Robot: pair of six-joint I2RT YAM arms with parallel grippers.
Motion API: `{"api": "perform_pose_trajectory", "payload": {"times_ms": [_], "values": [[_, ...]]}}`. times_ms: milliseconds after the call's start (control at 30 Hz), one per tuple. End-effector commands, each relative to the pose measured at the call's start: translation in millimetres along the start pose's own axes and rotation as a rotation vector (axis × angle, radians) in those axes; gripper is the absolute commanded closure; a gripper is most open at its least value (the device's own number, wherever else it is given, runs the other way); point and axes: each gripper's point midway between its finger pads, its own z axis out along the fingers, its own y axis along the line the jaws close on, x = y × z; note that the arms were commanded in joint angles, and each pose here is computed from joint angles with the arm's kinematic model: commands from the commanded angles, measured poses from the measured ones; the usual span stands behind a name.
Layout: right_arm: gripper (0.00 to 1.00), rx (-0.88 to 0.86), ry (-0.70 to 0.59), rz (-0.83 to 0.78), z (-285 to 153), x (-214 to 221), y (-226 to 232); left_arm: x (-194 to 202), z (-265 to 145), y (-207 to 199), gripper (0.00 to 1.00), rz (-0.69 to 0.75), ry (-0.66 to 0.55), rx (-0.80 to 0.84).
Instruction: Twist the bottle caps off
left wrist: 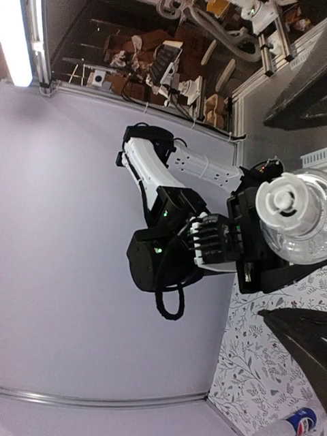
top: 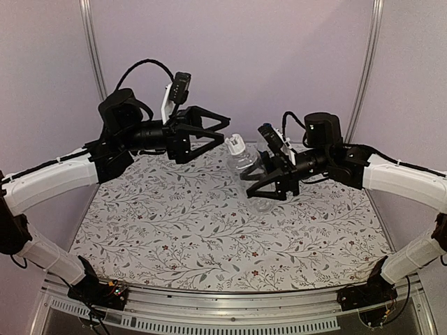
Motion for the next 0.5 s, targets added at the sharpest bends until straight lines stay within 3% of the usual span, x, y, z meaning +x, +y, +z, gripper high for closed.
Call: {"api": "perform_pose_trajectory", "payload": {"times_ms": [0, 467], "values": [[0.4, -0.121, -0.037, -0.003, -0.5, -15.1, 17.3, -2.2, 2.2, -24.7, 0.12, 0.046, 0.003, 0.192], [0.4, -0.175, -0.044, 0.031, 6.1, -11.8, 14.6, 11.2, 29.6, -28.5, 0.3, 0.03, 0.031, 0.284]]}}
